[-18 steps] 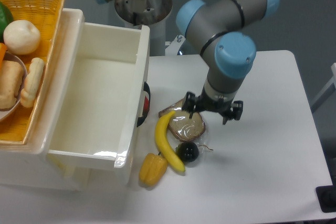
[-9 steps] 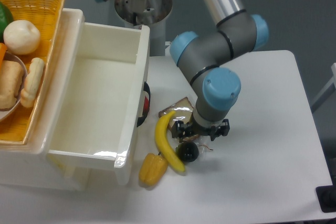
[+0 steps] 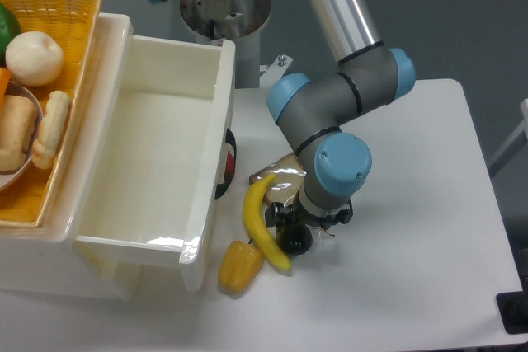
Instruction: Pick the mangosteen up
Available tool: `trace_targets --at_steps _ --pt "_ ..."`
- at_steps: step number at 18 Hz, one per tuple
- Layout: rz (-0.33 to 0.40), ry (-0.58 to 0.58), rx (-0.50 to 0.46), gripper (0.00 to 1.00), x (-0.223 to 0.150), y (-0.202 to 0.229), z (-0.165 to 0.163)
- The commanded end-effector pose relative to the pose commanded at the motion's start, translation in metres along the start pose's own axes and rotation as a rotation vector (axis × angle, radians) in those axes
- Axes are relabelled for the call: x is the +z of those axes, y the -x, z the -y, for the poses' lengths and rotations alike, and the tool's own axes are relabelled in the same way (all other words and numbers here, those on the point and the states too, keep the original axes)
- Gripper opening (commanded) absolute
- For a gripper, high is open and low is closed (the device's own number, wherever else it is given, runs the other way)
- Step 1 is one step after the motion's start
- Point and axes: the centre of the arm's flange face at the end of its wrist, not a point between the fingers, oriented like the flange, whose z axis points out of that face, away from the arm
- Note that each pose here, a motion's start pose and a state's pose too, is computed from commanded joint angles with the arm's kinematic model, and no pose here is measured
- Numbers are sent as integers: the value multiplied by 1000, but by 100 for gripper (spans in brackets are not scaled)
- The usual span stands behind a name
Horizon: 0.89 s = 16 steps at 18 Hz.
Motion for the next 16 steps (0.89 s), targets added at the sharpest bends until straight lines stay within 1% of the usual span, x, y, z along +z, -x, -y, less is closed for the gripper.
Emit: trace_targets --at_steps 4,11,13,15,16 --pt "-15 -12 0 100 8 1 4" --pt "-19 -7 4 100 15 1 6" --pt "-19 -5 7 97 16 -1 7" --pt "-20 -3 9 93 17 -1 7" --pt "-18 -4 10 87 16 -2 7"
